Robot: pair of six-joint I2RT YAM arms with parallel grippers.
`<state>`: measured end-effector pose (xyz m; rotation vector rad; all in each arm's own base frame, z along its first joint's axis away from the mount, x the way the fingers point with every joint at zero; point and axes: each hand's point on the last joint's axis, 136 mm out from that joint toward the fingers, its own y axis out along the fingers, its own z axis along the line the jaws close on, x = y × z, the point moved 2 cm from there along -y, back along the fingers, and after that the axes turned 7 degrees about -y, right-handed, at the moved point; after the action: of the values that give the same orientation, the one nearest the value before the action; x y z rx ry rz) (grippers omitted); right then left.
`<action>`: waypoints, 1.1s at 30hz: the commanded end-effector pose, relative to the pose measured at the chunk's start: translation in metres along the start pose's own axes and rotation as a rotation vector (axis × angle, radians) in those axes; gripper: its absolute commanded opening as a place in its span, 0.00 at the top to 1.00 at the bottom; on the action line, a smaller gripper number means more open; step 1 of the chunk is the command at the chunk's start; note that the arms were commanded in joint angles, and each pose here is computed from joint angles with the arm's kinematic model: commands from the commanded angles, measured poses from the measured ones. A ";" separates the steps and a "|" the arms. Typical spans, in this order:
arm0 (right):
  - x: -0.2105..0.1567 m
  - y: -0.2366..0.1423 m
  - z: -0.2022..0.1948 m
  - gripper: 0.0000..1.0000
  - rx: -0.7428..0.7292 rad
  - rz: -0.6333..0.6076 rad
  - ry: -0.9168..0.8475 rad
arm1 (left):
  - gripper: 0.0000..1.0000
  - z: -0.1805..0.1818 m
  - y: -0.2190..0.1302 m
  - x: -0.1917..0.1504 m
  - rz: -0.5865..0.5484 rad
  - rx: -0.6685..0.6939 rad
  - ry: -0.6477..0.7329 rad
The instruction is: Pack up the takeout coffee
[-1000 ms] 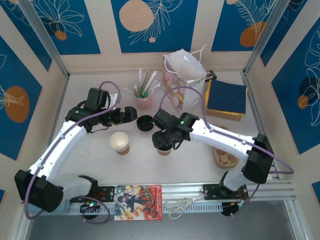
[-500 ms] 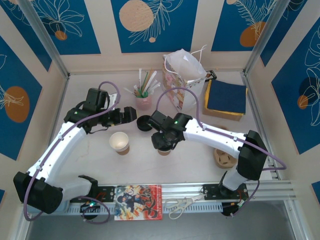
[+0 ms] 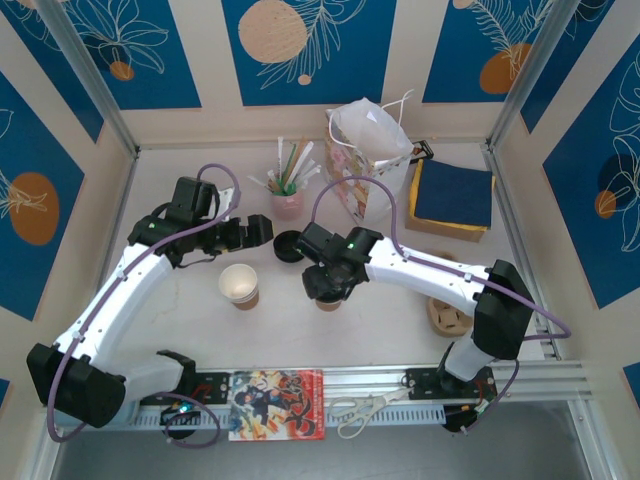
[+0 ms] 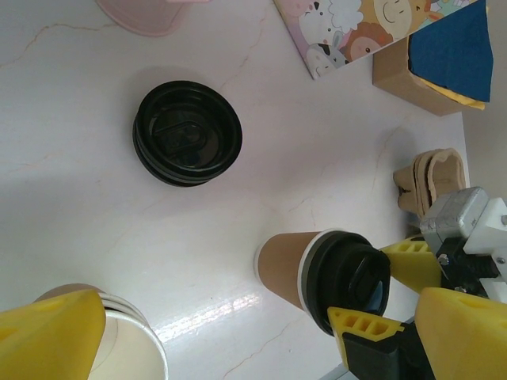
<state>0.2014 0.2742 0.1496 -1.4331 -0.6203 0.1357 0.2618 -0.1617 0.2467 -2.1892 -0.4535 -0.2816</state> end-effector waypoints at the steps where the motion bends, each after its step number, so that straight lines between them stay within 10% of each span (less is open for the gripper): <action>1: -0.005 0.009 -0.004 0.29 -0.029 0.020 -0.005 | 0.00 0.000 -0.003 -0.003 0.001 0.006 0.023; 33: -0.008 0.017 -0.003 0.28 -0.047 0.035 -0.015 | 0.00 0.000 -0.002 -0.003 0.008 0.003 0.017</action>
<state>0.2039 0.2707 0.1383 -1.4722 -0.6204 0.1380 0.2618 -0.1617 0.2467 -2.1895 -0.4533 -0.2816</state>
